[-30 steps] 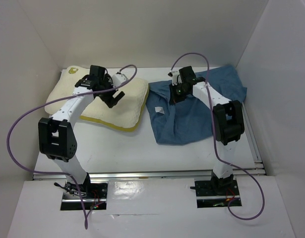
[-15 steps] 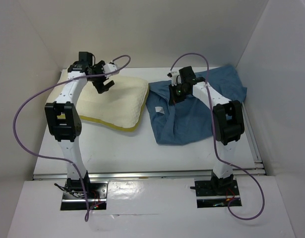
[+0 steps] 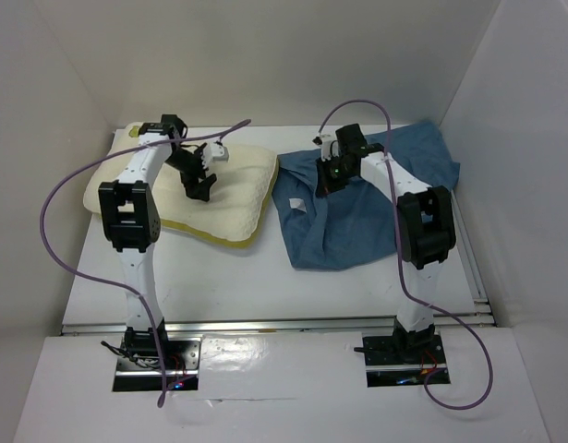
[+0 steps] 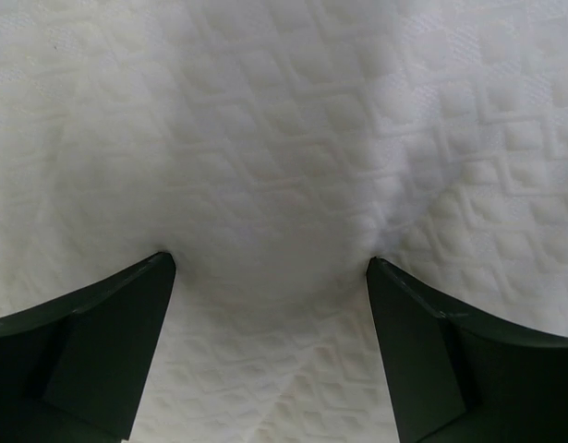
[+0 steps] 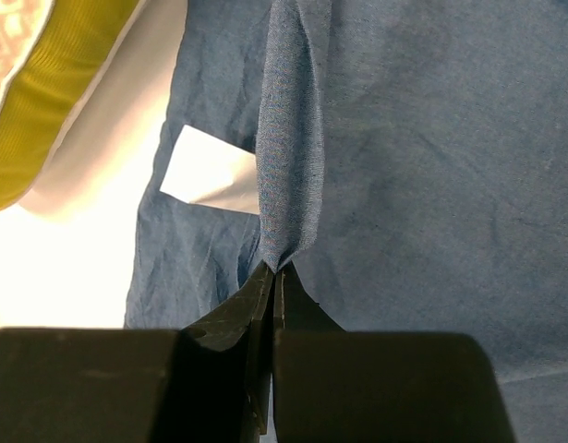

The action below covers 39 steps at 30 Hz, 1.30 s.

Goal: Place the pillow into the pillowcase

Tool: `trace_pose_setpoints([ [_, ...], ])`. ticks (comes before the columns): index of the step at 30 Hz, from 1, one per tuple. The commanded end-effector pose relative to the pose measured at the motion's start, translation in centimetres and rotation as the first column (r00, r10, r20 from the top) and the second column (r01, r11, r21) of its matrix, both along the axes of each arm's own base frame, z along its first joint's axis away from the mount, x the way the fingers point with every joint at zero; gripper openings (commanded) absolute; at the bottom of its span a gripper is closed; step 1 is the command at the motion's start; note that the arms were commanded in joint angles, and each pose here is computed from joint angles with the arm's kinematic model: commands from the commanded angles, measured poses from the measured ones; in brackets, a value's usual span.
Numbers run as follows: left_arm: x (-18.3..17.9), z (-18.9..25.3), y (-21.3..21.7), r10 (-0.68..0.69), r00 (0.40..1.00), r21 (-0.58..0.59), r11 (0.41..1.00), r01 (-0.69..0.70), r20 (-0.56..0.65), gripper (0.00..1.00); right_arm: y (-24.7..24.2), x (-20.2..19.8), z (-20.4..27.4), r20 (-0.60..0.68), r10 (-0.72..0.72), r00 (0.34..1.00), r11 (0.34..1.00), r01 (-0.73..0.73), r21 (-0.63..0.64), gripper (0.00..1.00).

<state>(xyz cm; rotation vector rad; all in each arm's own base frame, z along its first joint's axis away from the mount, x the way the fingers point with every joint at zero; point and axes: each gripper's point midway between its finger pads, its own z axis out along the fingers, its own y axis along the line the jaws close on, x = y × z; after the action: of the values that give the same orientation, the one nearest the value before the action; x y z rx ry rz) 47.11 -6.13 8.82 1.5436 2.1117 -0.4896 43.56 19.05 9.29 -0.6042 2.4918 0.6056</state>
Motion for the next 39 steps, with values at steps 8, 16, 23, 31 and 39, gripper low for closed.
trace_pose_setpoints([
  [8, -4.2, -3.3, -0.9, -0.078, 0.996, 0.011, 0.997, 0.079, -0.046, 0.99, -0.1, -0.2, 0.0, -0.019, 0.03, 0.999, 1.0, -0.03, 0.008, 0.0],
  [16, -2.8, -7.0, -1.7, -0.131, 0.991, 0.144, 0.982, 0.125, 0.034, 0.46, -0.7, -0.1, 0.3, -0.017, 0.015, 1.0, 1.0, -0.015, -0.001, 0.0],
  [23, -1.9, -6.2, -1.4, 0.053, 0.997, 0.098, 0.994, -0.046, -0.063, 0.0, -0.9, -0.2, 1.0, 0.0, 0.017, 1.0, 1.0, -0.017, -0.011, 0.0],
  [31, -7.0, -0.2, -1.0, 0.106, 0.993, -0.014, 0.994, -0.107, -0.041, 0.0, -1.3, 0.0, 2.4, 0.024, -0.002, 1.0, 1.0, 0.002, 0.001, 0.0],
  [39, -11.2, 6.2, -0.1, 0.132, 0.991, -0.078, 0.988, -0.131, 0.013, 0.0, -0.4, 0.8, 6.2, 0.088, -0.02, 0.996, 0.998, 0.014, 0.066, 0.0],
])
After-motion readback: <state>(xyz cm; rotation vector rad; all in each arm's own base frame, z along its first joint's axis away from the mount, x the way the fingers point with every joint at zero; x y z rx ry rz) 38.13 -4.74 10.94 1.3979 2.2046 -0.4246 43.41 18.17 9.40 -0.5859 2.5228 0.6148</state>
